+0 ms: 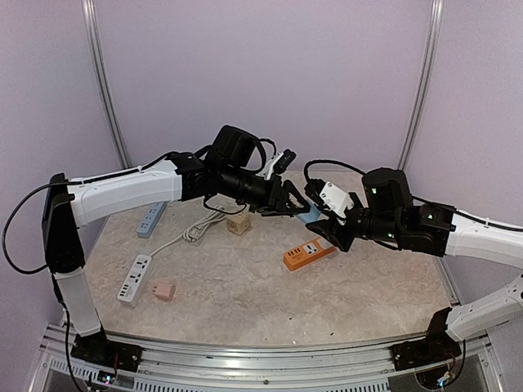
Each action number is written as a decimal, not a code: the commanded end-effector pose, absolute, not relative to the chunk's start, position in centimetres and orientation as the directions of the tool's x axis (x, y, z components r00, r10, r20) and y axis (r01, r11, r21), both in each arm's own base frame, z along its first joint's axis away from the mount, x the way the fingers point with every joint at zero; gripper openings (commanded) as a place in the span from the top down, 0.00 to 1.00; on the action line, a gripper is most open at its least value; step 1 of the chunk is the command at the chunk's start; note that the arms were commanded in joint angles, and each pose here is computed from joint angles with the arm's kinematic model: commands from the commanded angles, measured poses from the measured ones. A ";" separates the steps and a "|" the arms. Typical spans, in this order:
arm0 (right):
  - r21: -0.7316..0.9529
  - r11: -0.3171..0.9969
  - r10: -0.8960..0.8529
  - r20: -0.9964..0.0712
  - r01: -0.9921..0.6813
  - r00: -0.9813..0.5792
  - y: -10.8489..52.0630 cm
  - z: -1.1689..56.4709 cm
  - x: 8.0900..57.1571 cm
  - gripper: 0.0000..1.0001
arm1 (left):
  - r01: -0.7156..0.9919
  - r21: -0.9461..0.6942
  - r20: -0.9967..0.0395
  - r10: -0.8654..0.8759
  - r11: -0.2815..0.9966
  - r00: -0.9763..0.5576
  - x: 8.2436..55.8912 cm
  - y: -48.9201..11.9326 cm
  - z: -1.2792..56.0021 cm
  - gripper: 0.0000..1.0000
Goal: Insert the plug
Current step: Pass from the right arm to the left, then pass from the left arm to the right
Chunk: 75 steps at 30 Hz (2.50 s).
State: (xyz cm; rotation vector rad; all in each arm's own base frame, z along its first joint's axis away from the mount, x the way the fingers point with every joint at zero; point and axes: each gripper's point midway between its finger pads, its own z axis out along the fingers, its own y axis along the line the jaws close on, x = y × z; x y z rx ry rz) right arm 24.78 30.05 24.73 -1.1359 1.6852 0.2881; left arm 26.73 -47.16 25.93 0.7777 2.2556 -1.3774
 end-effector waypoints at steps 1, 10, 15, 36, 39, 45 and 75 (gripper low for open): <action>-0.329 0.506 -0.537 -0.843 -0.798 0.007 30.7 25.6 24.4 0.74 | 0.639 -0.675 -0.580 0.270 0.369 -0.769 26.7 -47.5 25.6 0.54; -0.337 0.514 -0.549 -0.836 -0.789 0.000 30.7 25.3 24.8 0.73 | 0.642 -0.680 -0.580 0.275 0.354 -0.767 26.6 -47.8 25.9 0.81; -0.342 0.520 -0.550 -0.835 -0.783 0.000 30.6 25.3 24.9 0.61 | 0.642 -0.682 -0.584 0.268 0.350 -0.766 26.7 -48.0 25.7 1.00; -0.422 0.529 -0.086 -0.890 -0.736 0.448 28.5 33.0 19.0 0.00 | 0.691 -0.711 -0.698 0.013 -0.130 -0.716 23.7 -44.0 36.0 1.00; -0.424 0.519 -0.068 -0.886 -0.742 0.458 29.2 32.9 19.1 0.02 | 0.680 -0.711 -0.693 0.014 -0.182 -0.721 23.2 -44.2 36.5 1.00; -0.450 0.535 -0.034 -0.857 -0.715 0.514 29.7 33.8 19.3 0.04 | 0.649 -0.727 -0.671 0.032 -0.225 -0.741 22.6 -44.9 36.3 1.00; -0.554 0.468 -0.038 -0.791 -0.689 0.611 31.6 34.9 18.8 0.44 | 0.586 -0.759 -0.634 0.117 -0.283 -0.765 21.1 -46.6 34.9 1.00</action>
